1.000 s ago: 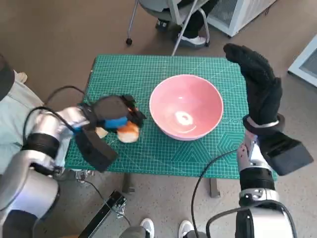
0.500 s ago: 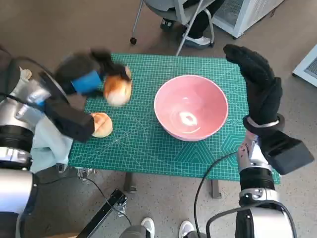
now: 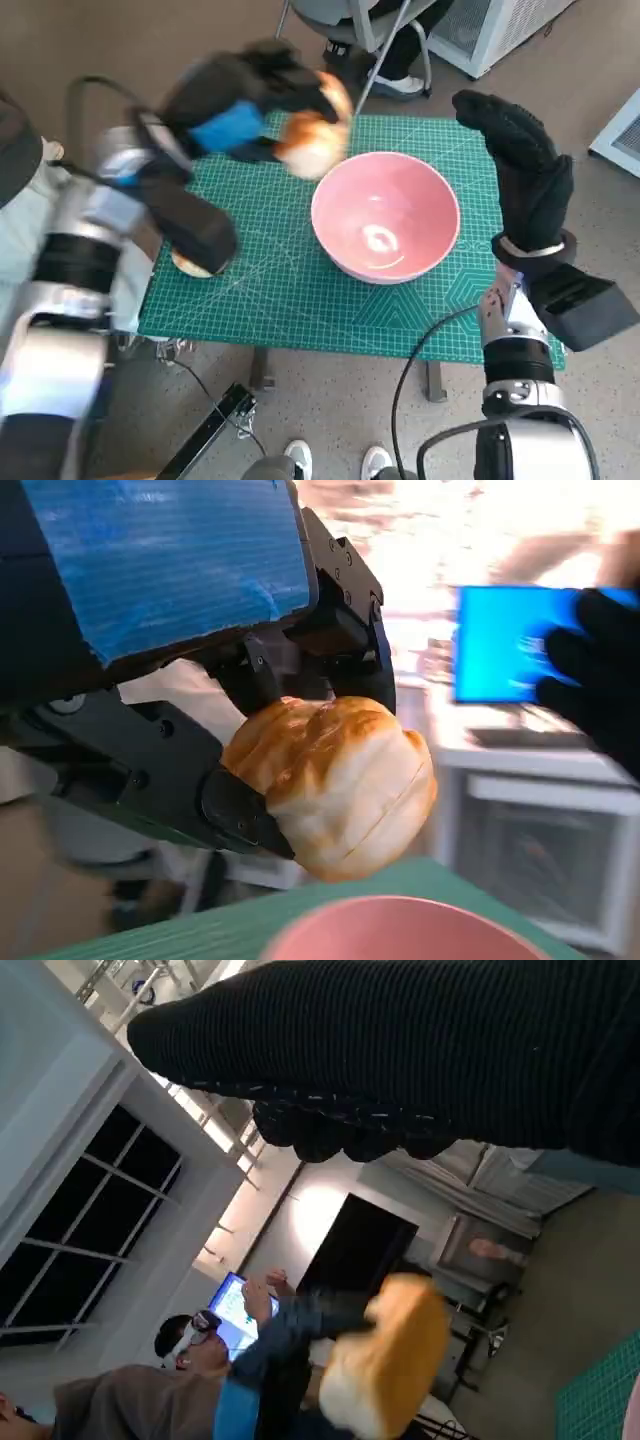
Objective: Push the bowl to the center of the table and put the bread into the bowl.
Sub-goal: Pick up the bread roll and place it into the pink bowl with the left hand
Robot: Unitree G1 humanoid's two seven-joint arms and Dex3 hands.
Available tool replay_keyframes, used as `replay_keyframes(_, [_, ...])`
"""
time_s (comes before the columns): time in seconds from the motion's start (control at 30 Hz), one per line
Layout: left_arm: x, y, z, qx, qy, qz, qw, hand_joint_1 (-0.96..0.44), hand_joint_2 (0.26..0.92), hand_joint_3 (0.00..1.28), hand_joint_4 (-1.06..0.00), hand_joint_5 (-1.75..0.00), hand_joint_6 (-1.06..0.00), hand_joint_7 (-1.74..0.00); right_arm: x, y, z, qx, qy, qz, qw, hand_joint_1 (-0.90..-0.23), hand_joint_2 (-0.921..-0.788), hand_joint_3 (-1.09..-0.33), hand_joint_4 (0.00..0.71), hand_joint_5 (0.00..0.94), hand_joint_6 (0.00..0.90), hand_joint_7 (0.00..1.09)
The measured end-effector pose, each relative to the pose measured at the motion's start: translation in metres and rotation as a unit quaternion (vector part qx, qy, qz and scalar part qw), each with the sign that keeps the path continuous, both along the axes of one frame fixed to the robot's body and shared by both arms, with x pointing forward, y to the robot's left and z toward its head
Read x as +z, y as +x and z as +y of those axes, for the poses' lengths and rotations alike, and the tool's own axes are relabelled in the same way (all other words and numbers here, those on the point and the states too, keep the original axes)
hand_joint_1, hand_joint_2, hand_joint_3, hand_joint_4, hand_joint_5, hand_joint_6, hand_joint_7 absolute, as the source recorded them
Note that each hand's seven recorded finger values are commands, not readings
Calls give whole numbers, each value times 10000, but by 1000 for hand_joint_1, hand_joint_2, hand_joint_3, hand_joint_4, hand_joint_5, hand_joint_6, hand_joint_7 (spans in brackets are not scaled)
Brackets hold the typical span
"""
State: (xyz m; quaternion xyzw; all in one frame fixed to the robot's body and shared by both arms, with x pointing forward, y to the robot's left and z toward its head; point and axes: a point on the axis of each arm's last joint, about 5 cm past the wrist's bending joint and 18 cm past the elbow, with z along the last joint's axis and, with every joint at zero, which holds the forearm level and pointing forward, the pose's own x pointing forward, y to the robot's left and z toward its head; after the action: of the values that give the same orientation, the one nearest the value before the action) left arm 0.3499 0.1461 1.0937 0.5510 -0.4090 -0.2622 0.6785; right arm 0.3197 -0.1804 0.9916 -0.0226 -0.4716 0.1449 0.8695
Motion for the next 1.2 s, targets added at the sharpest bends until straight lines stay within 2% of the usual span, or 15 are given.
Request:
replay_keyframes(0.3, [-226,68,-360,-19,293,376,9989,-2,920,99,-604,-1178,-638,-1231,15,-2,-2,-3,0,-49,10000,-610,-921,-722,336,0,14,801])
replay_keyframes(0.57, [-434,93,-508,315,751,756,9938,-2,920,107,-609,-1211,-614,-1221,32,-6,-3,-4,0,-110,9999,-607,-921,-722,336,0,14,800])
replay_keyframes(0.63, [-455,99,-520,408,811,850,9922,-2,921,172,-557,-1277,-520,-1303,37,-8,-5,-5,1,-128,9999,-604,-921,-722,336,0,14,800])
replay_keyframes(0.67, [-462,102,-524,454,858,917,9910,-2,921,242,-489,-1339,-429,-1401,39,-9,-5,-5,1,-137,9999,-601,-921,-721,336,0,14,800])
replay_keyframes(0.7, [-467,107,-527,514,933,1014,9891,-36,891,257,-336,-1091,-287,-1199,41,-10,-6,-6,1,-145,9999,-598,-921,-720,336,0,13,799])
replay_keyframes(0.73, [-471,112,-527,573,1007,1114,9870,-47,889,247,-303,-960,-246,-1109,43,-11,-6,-7,2,-154,9999,-597,-921,-720,336,0,13,799])
replay_keyframes(0.8, [-482,123,-519,691,1175,1344,9815,-73,904,163,-196,-515,-109,-846,46,-13,-8,-9,10,-172,9999,-594,-921,-719,336,0,13,798])
replay_keyframes(0.83, [-486,127,-513,737,1255,1458,9786,-79,901,129,-142,-373,-70,-738,46,-15,-10,-11,15,-178,9998,-593,-921,-719,336,0,13,798])
replay_keyframes(0.9, [-484,136,-497,797,1381,1703,9724,-88,891,94,-90,-244,-35,-639,43,-19,-16,-21,35,-182,9998,-593,-921,-719,336,0,13,797])
replay_keyframes(1.0, [-461,145,-466,807,1427,1998,9660,-91,869,59,-46,-145,-11,-557,38,-22,-22,-33,42,-177,9998,-593,-921,-719,336,0,12,796])
replay_keyframes(1.2, [-380,148,-385,742,1275,2067,9672,-147,831,23,-8,-63,0,-449,39,-25,-23,-56,56,-185,9998,-597,-921,-719,334,0,9,792])
